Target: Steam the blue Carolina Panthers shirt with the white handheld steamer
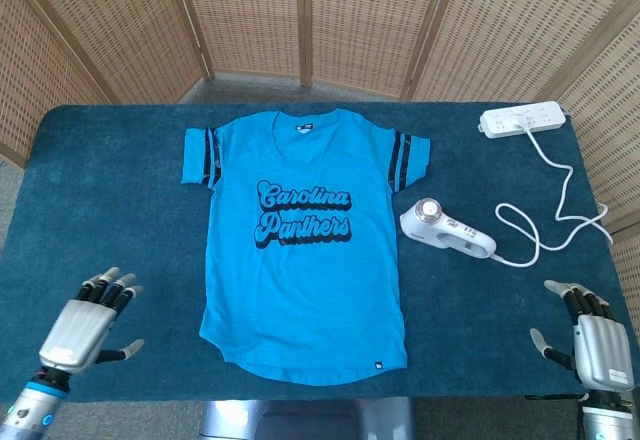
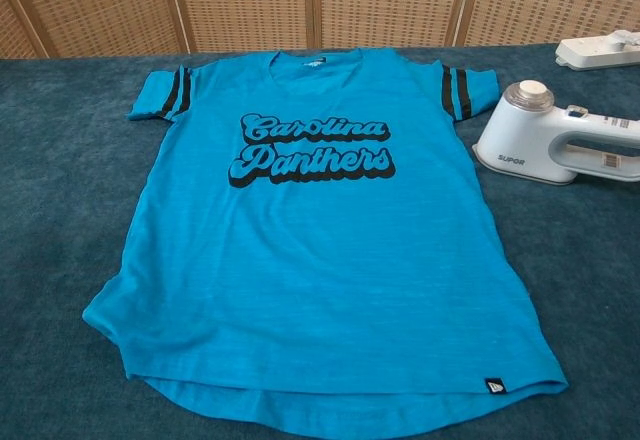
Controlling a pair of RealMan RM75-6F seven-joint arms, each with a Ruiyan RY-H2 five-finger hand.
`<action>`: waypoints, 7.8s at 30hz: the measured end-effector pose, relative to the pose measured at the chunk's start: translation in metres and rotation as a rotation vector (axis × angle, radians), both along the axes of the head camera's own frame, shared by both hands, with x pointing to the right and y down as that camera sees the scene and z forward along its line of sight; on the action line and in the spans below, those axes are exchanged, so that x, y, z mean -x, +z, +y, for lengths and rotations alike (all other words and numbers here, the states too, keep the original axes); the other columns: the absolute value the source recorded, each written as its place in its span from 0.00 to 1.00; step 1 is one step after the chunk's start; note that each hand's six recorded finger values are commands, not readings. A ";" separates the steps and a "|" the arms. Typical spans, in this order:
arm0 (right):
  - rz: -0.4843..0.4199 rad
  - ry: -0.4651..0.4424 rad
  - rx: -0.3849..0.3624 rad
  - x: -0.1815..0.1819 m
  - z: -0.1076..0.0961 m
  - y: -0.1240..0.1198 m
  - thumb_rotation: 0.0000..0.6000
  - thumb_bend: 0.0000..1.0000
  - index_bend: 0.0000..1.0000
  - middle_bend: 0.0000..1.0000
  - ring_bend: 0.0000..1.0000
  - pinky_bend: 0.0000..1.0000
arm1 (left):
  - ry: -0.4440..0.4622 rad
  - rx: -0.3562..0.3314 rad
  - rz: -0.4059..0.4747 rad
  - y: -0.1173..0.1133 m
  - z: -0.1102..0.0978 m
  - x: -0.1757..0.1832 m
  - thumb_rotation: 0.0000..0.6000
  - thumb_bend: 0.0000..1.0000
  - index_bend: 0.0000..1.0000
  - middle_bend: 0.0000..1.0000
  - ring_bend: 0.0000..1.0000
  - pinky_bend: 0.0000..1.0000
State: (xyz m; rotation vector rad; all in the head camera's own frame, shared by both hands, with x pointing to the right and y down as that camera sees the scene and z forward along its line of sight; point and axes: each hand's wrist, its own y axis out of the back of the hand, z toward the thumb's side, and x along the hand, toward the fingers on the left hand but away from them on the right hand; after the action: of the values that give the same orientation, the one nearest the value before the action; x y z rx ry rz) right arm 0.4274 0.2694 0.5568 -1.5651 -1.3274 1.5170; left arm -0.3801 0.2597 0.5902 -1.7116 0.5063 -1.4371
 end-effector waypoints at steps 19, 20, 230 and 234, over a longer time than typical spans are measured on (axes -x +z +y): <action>-0.010 0.024 -0.025 -0.012 0.007 -0.007 1.00 0.30 0.24 0.28 0.22 0.22 | 0.210 0.029 0.009 0.046 0.014 -0.076 0.83 0.27 0.21 0.18 0.08 0.15; -0.010 0.024 -0.027 -0.013 0.006 -0.008 1.00 0.30 0.24 0.28 0.22 0.22 | 0.216 0.034 0.013 0.049 0.015 -0.079 0.83 0.27 0.21 0.18 0.08 0.15; 0.116 -0.073 0.109 0.081 -0.183 0.177 1.00 0.36 0.70 0.70 0.70 0.66 | 0.118 0.030 0.226 0.068 -0.013 -0.150 0.84 0.38 0.61 0.25 0.11 0.15; 0.066 -0.054 0.110 0.083 -0.181 0.175 1.00 0.36 0.70 0.70 0.70 0.66 | 0.118 0.030 0.227 0.068 -0.013 -0.151 0.82 0.38 0.61 0.25 0.11 0.15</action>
State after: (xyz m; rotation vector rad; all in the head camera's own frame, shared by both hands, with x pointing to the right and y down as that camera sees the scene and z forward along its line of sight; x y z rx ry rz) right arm 0.3439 0.0888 0.7317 -1.5908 -1.1742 1.6177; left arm -0.2295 0.2464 0.6582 -1.9073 0.4978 -1.1793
